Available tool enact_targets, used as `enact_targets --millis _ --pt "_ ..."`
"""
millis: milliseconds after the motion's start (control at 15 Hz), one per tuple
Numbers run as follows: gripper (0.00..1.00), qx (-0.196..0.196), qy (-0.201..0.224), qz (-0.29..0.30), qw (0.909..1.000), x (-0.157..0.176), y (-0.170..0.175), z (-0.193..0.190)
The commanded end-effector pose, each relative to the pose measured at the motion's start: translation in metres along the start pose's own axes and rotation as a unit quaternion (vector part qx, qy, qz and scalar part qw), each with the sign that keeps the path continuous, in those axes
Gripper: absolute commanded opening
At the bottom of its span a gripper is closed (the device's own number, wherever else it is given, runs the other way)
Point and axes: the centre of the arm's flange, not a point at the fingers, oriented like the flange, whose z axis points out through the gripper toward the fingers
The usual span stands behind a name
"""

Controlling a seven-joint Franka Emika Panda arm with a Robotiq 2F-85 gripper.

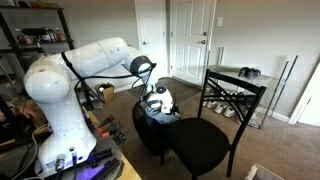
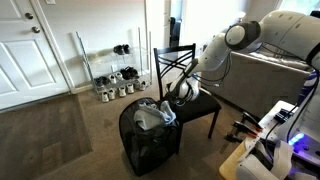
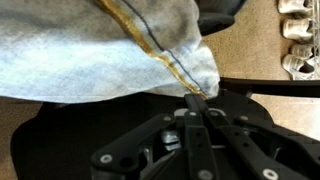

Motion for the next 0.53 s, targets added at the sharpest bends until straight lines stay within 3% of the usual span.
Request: enact_targets --millis 0,67,200,467 --pt "0.00 0.018 0.004 -0.002 0.9998 0.007 0.013 -0.040" --pt "0.00 0.008 0.001 -0.005 1.0000 0.007 0.011 -0.037" --pt "0.27 0.000 0.003 -0.011 0.9999 0.005 0.002 -0.028" --pt "0.51 -0.005 0.006 -0.020 0.9998 0.007 -0.016 -0.016"
